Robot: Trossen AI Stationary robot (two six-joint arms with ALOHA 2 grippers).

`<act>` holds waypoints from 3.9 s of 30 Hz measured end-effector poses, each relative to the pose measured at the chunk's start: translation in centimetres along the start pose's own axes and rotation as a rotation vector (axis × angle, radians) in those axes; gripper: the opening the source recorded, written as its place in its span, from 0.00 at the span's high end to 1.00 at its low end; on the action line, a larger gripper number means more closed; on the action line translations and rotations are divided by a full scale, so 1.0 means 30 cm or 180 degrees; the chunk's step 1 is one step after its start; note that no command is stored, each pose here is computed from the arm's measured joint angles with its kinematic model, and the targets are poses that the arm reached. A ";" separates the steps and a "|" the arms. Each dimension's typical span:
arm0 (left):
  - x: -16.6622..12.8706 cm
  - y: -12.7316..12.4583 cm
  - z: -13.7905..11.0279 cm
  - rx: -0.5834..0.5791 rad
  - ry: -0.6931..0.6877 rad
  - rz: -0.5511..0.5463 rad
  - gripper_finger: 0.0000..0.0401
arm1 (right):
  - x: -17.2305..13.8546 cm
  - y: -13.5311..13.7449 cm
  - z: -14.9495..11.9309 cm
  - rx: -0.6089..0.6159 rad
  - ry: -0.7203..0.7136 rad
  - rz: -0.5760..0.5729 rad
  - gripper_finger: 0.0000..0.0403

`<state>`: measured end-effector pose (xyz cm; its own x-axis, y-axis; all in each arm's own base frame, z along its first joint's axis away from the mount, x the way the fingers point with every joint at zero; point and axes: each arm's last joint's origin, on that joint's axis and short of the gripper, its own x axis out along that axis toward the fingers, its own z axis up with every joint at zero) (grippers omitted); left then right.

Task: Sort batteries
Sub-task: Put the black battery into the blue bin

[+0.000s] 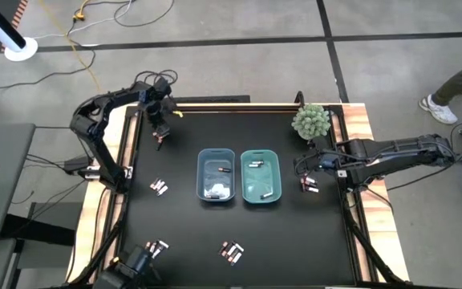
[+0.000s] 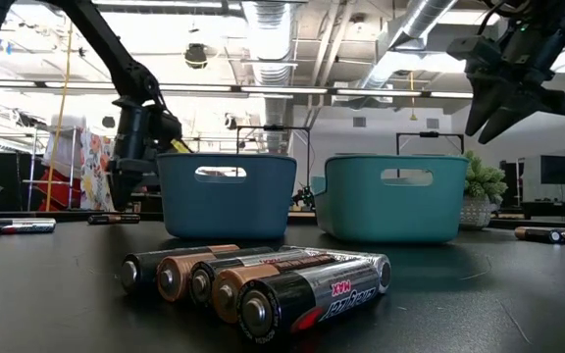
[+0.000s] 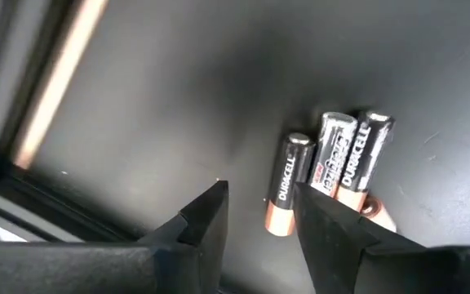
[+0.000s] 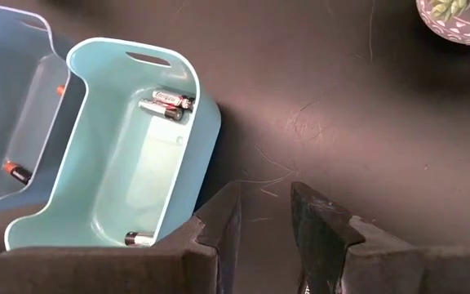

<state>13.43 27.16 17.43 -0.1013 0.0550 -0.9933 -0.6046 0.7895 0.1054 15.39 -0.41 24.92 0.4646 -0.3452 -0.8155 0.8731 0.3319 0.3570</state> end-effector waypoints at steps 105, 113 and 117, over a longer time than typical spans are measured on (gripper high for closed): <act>-0.378 -0.278 0.149 -0.0056 -0.1260 0.0049 0.90 | 0.001 0.002 0.003 -0.0497 -0.0012 0.0017 0.68; -0.497 -0.593 0.144 0.0350 -0.1791 -0.0261 0.90 | 0.001 0.002 0.003 -0.0872 -0.0013 0.0016 0.68; -0.517 -0.728 0.122 0.0528 -0.1937 -0.0431 0.90 | 0.001 0.002 0.003 -0.1046 -0.0008 0.0018 0.68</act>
<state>31.10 11.29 30.36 0.4630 0.2467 -0.8513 -0.4456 0.8951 0.0170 15.46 -0.48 24.95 0.4701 -0.3444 -0.8126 0.7763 0.5994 0.1951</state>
